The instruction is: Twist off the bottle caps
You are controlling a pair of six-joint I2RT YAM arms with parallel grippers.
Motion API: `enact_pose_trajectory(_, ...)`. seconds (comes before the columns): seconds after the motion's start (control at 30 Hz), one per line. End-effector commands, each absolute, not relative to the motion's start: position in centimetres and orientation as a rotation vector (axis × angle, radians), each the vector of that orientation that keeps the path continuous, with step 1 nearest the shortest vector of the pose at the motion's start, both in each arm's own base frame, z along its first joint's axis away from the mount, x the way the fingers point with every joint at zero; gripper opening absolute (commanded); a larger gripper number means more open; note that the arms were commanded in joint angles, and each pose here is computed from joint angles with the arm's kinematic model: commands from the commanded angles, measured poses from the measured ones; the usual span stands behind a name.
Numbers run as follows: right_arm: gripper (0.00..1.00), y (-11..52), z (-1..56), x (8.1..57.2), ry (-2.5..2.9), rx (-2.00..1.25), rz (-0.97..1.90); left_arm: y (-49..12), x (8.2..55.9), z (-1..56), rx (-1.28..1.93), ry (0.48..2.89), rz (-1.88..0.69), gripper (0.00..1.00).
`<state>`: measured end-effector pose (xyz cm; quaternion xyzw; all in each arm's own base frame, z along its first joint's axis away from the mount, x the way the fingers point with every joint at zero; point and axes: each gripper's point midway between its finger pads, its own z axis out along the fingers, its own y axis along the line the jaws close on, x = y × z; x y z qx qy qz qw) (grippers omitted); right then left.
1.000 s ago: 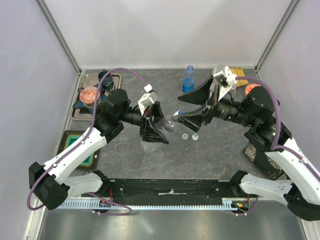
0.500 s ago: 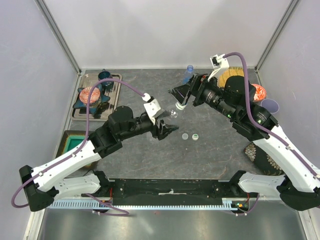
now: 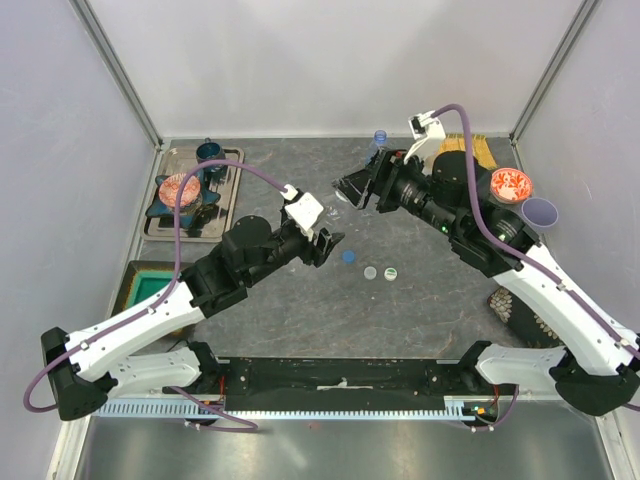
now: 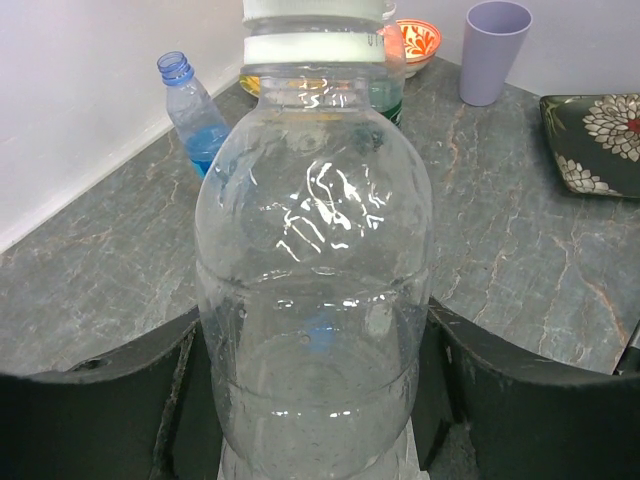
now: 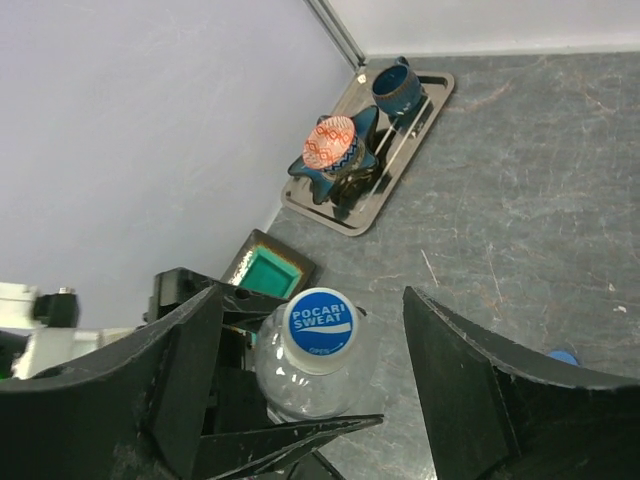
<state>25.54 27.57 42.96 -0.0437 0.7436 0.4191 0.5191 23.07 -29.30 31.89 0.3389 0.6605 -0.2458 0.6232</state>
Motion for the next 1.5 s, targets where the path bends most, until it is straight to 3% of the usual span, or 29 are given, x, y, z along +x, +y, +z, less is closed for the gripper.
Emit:
enact_pose_trajectory(0.0,0.78,28.3,42.3,25.8,1.792,-0.111,1.011,-29.0,23.4,33.7,0.761,1.448,-0.526,0.41)
enact_pose_trajectory(0.2,0.73,28.5,41.8,26.2,1.801,-0.114,0.998,-29.0,23.3,33.7,0.769,1.444,-0.528,0.40)
enact_pose_trajectory(0.47,0.51,28.7,41.2,26.1,1.807,-0.125,1.007,-29.0,23.3,33.6,0.770,1.445,-0.525,0.40)
enact_pose_trajectory(0.57,0.40,28.8,40.8,25.9,1.816,-0.137,1.009,-29.0,23.3,33.7,0.768,1.442,-0.523,0.40)
enact_pose_trajectory(0.67,0.21,28.7,40.6,25.8,1.817,-0.148,1.004,-29.0,23.3,33.9,0.765,1.440,-0.525,0.40)
enact_pose_trajectory(0.7,0.05,28.6,40.6,25.7,1.812,-0.153,1.001,-29.1,23.3,34.7,0.749,1.417,-0.535,0.40)
enact_pose_trajectory(0.73,0.00,28.5,40.5,25.6,1.810,-0.174,0.993,-29.1,23.2,34.8,0.754,1.412,-0.545,0.40)
enact_pose_trajectory(1.0,0.00,29.1,43.4,21.7,1.657,-0.495,1.073,-29.7,19.9,37.5,0.826,1.324,-0.771,0.36)
enact_pose_trajectory(1.13,0.00,29.8,45.7,17.7,1.499,-0.759,1.178,-30.1,13.1,39.8,1.074,1.183,-1.270,0.36)
enact_pose_trajectory(1.23,0.00,29.9,46.3,14.3,1.382,-0.938,1.269,-29.4,10.4,40.8,1.212,1.124,-1.529,0.38)
enact_pose_trajectory(1.47,0.00,29.0,47.8,10.0,1.169,-1.085,1.392,-29.3,8.4,40.1,1.383,1.096,-1.766,0.40)
